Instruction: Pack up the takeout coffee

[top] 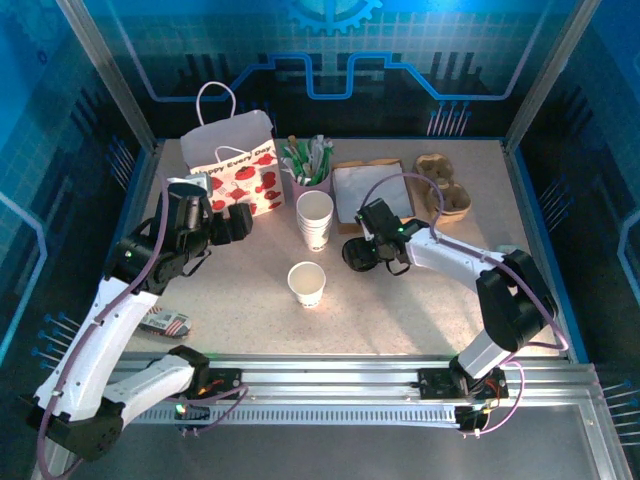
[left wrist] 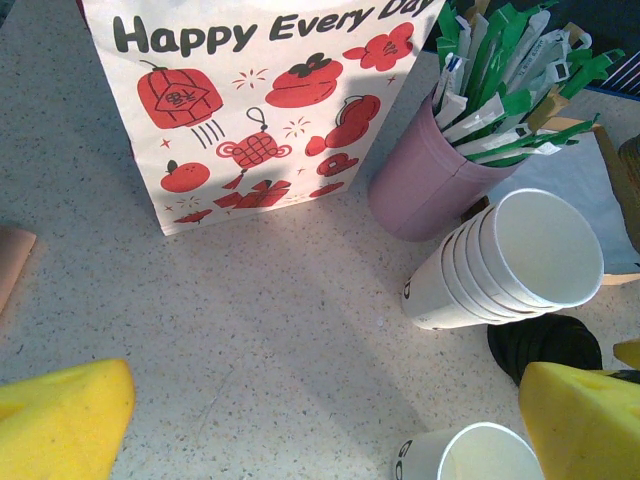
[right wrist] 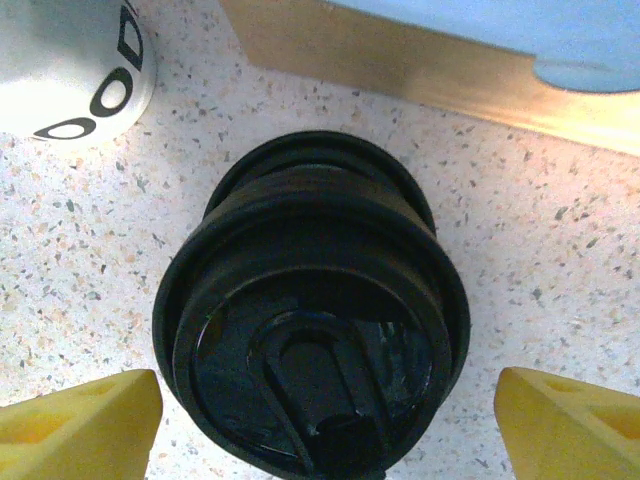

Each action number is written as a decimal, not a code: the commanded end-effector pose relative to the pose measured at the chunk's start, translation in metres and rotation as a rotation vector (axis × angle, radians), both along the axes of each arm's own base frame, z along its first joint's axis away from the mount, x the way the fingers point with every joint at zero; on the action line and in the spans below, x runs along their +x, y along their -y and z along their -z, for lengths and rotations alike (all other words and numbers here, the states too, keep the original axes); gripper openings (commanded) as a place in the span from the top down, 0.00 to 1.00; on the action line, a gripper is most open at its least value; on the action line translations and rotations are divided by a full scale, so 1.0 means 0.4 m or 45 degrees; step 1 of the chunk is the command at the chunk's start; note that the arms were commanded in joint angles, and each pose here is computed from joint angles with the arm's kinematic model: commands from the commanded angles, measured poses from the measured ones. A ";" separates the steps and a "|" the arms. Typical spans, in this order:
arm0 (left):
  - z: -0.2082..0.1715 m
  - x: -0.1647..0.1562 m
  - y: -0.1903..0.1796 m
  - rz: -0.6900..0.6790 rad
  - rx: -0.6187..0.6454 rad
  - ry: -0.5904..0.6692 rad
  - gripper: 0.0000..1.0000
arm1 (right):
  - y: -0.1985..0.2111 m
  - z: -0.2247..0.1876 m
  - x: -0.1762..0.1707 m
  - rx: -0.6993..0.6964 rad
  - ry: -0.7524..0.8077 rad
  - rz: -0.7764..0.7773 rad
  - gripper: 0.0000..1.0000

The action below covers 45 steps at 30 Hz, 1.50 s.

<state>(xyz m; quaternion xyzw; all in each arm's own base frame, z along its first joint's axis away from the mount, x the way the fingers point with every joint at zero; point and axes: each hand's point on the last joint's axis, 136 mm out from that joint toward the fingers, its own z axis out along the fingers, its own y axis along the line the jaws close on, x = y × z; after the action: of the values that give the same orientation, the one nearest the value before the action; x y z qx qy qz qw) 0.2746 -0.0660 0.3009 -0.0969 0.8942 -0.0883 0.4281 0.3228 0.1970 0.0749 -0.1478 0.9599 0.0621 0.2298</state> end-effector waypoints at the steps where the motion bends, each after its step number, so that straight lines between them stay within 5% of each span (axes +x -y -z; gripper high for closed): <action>1: 0.007 -0.004 -0.012 -0.006 0.020 -0.004 0.01 | -0.001 0.007 0.000 0.043 -0.017 0.024 0.14; 26: 0.027 0.005 0.029 0.036 -0.087 -0.051 0.01 | -0.015 0.037 -0.012 0.052 -0.043 -0.006 0.30; 40: 0.037 0.064 0.200 0.211 -0.386 -0.148 0.02 | 0.000 -0.050 -0.006 0.220 0.050 0.044 0.35; 45: 0.002 0.092 0.329 0.316 -0.448 -0.156 0.02 | 0.011 -0.078 -0.002 0.333 0.079 0.082 0.35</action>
<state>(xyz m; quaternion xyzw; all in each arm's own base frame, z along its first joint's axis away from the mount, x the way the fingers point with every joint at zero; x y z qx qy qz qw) 0.3028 -0.1662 0.2725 -0.0705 0.9133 -0.2361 0.3242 0.3183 0.1912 0.0927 -0.1083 0.9493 0.1370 0.2614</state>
